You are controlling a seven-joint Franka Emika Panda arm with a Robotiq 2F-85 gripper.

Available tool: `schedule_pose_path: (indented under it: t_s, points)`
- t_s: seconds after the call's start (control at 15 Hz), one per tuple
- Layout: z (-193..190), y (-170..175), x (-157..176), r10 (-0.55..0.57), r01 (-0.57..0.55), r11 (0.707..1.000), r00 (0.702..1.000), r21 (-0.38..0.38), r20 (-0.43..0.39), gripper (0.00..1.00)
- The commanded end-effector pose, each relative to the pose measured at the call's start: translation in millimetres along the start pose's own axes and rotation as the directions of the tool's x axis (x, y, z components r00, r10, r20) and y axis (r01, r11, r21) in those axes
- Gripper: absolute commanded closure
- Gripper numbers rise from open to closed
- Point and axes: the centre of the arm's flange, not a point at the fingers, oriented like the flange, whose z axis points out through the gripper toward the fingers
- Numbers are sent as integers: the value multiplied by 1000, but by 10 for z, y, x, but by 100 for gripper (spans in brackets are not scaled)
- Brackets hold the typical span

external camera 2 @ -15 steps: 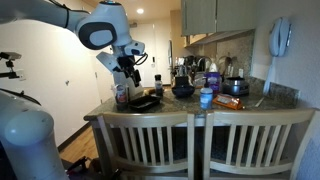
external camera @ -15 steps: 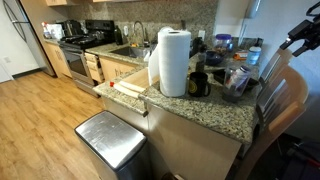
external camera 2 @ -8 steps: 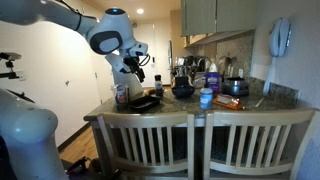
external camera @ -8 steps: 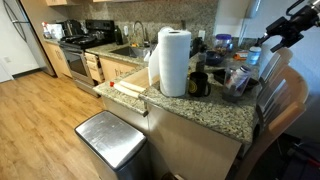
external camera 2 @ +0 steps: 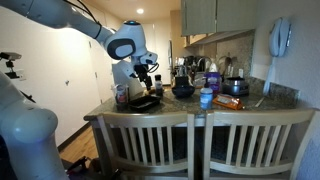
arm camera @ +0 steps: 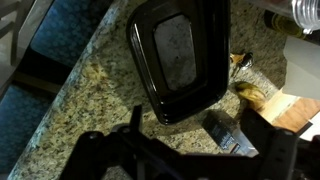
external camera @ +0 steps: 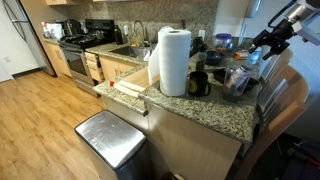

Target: Slide the black plastic plate bowl forward.

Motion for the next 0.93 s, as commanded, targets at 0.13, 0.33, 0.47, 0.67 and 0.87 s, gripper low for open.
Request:
schedule_pose_path:
  t_s: [0.13,0.33,0.47,0.67,0.87]
  points:
    - [715,26,-21,-7,20,998,979,-61,204,0]
    - [613,35,-174,4,7,998,981,-59,192,0]
    - [624,9,-152,0,12,998,982,-61,189,0]
    - [493,-13,-131,-4,12,999,987,-47,164,0]
    - [779,-61,-86,81,-42,984,973,-175,218,0]
